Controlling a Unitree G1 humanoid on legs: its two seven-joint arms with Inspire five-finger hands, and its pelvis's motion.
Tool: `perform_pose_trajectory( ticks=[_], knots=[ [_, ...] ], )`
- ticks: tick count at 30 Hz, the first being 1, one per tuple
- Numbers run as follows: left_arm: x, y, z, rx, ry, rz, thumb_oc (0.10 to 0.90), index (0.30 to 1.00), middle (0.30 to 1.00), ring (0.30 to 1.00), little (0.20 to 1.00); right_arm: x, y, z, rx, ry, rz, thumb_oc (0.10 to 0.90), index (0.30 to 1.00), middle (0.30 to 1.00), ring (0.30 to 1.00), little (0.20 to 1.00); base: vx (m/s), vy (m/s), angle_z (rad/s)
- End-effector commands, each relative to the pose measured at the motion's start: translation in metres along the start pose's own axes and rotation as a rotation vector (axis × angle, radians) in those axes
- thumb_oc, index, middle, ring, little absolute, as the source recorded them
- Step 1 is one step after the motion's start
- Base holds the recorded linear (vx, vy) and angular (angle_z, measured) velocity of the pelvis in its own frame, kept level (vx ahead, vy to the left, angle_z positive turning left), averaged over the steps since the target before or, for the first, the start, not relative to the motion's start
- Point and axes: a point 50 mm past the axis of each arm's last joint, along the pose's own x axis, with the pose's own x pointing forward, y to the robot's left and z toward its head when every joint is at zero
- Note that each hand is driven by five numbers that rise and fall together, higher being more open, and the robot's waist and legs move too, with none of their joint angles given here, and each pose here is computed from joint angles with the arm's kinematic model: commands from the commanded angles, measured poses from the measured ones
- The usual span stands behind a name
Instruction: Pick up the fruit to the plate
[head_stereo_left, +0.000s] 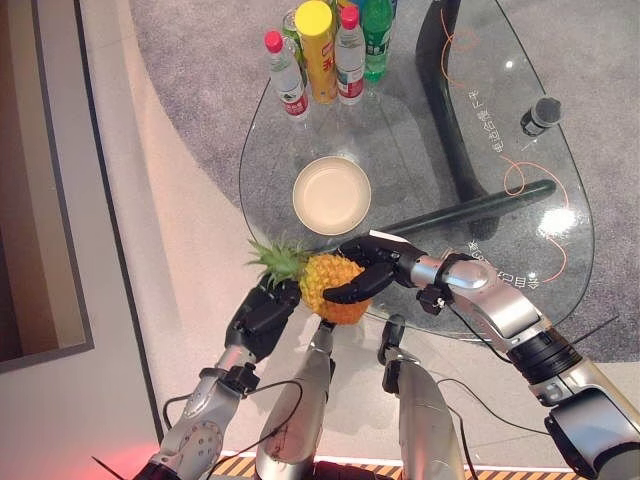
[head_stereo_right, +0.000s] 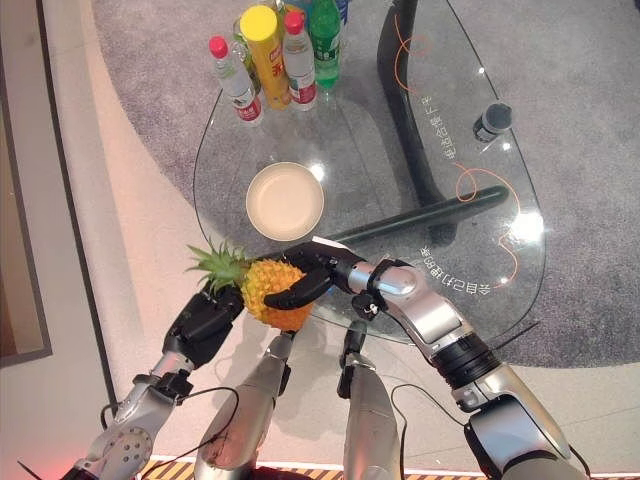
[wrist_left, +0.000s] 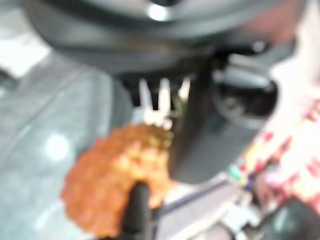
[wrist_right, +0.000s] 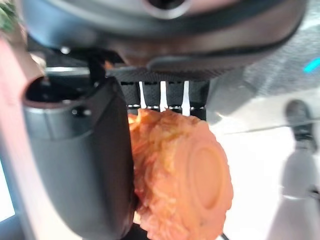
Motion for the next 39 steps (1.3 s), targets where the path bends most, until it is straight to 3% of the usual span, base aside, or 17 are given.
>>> perform_pose_trajectory(
  ticks=[1, 20, 30, 39],
  knots=[
    [0.040, -0.063, 0.088, 0.060, -0.443, -0.276, 0.800, 0.900, 0.900, 0.900, 0.900, -0.006, 0.115, 0.084, 0.048, -0.607, 0.521, 0.100, 0.300, 0.300, 0.300, 0.200, 0.02, -0.007, -0.04],
    [0.037, -0.062, 0.087, 0.160, -0.477, -0.210, 0.800, 0.900, 0.900, 0.900, 0.900, -0.048, 0.045, 0.096, 0.240, -0.965, -0.175, 0.100, 0.300, 0.300, 0.300, 0.200, 0.00, 0.006, -0.05],
    [0.035, -0.060, 0.095, 0.227, -0.504, -0.190, 0.800, 0.900, 0.900, 0.900, 0.900, -0.074, 0.026, 0.097, 0.217, -1.088, -0.428, 0.100, 0.300, 0.300, 0.300, 0.200, 0.00, 0.007, -0.02],
    [0.034, -0.059, 0.093, 0.230, -0.492, -0.180, 0.800, 0.900, 0.900, 0.900, 0.900, -0.088, 0.021, 0.099, 0.193, -1.160, -0.508, 0.100, 0.300, 0.300, 0.300, 0.200, 0.00, 0.006, -0.04]
  ],
)
